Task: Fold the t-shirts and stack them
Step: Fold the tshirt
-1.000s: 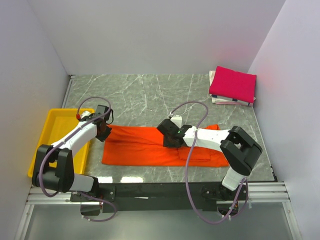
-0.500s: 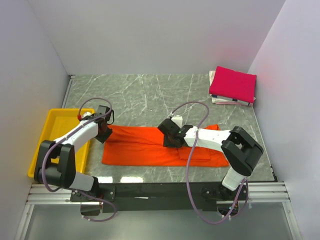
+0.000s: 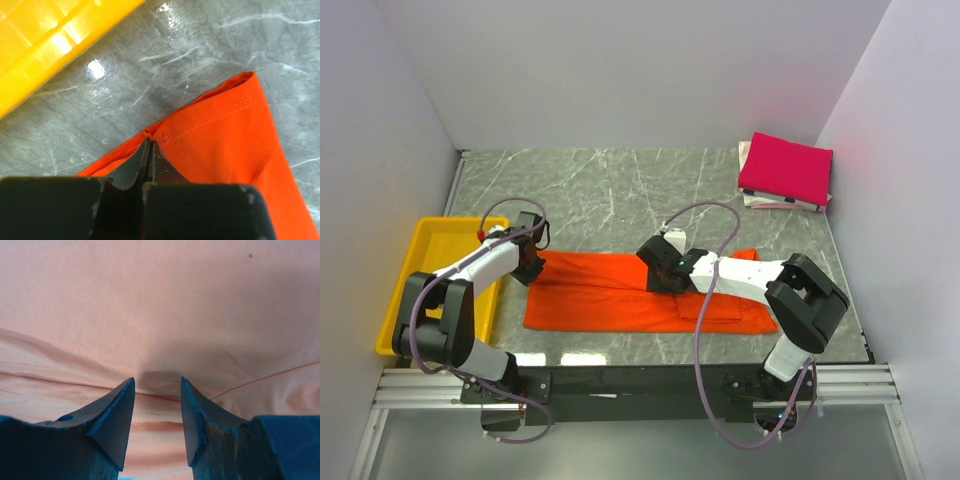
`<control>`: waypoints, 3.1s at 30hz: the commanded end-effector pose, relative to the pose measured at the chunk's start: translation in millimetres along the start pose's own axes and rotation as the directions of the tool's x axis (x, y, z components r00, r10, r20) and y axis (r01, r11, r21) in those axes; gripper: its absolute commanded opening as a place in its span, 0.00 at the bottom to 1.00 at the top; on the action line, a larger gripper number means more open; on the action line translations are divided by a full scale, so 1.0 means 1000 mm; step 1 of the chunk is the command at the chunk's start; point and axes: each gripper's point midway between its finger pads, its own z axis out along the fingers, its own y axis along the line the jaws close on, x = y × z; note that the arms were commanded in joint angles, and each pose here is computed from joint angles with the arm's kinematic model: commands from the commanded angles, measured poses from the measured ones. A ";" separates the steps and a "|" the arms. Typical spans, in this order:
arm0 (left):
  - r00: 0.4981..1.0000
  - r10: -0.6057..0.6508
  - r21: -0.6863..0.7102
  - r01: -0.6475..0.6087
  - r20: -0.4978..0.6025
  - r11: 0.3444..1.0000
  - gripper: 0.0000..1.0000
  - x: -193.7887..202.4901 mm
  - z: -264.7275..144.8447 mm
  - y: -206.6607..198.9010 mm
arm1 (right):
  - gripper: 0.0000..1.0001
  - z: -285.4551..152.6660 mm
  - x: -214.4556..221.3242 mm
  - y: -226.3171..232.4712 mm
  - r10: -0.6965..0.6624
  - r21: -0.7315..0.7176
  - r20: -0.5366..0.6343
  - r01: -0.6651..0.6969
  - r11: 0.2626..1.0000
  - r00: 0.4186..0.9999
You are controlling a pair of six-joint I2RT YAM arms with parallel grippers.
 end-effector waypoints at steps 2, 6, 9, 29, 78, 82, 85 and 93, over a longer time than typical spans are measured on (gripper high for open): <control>0.998 -0.033 0.063 0.030 0.050 0.998 0.01 -0.020 -0.016 -0.011 | 0.49 -0.011 -0.016 -0.001 0.046 -0.024 0.055 -0.044 0.999 0.997; 0.997 -0.045 0.068 0.041 0.055 0.997 0.01 -0.023 -0.021 -0.007 | 0.49 -0.013 -0.020 -0.006 0.065 -0.026 0.064 -0.064 0.998 0.996; 0.997 -0.048 0.075 0.044 0.055 0.996 0.01 -0.023 -0.024 -0.004 | 0.50 -0.013 -0.022 -0.008 0.080 -0.030 0.064 -0.079 0.996 0.995; 0.999 0.010 0.172 -0.019 0.053 0.985 0.53 -0.028 -0.044 -0.010 | 0.62 -0.052 -0.034 -0.037 0.229 -0.069 0.121 -0.222 0.973 0.966; 0.968 0.248 0.349 -0.215 -0.050 0.912 0.59 -0.002 -0.053 -0.109 | 0.84 0.092 -0.218 -0.048 0.354 0.070 -0.086 -0.349 0.934 0.931; 0.942 0.320 0.281 -0.282 -0.100 0.917 0.56 0.012 -0.035 -0.099 | 0.83 0.114 -0.242 -0.041 0.295 0.060 -0.059 -0.292 0.955 0.954; 0.942 0.319 0.281 -0.279 -0.107 0.918 0.57 0.022 -0.033 -0.083 | 0.83 0.118 -0.254 -0.039 0.261 0.029 -0.015 -0.260 0.965 0.965; 0.911 0.371 0.264 -0.319 -0.178 0.910 0.56 0.076 -0.029 -0.044 | 0.84 0.099 -0.286 -0.025 0.202 -0.050 0.058 -0.200 0.979 0.978</control>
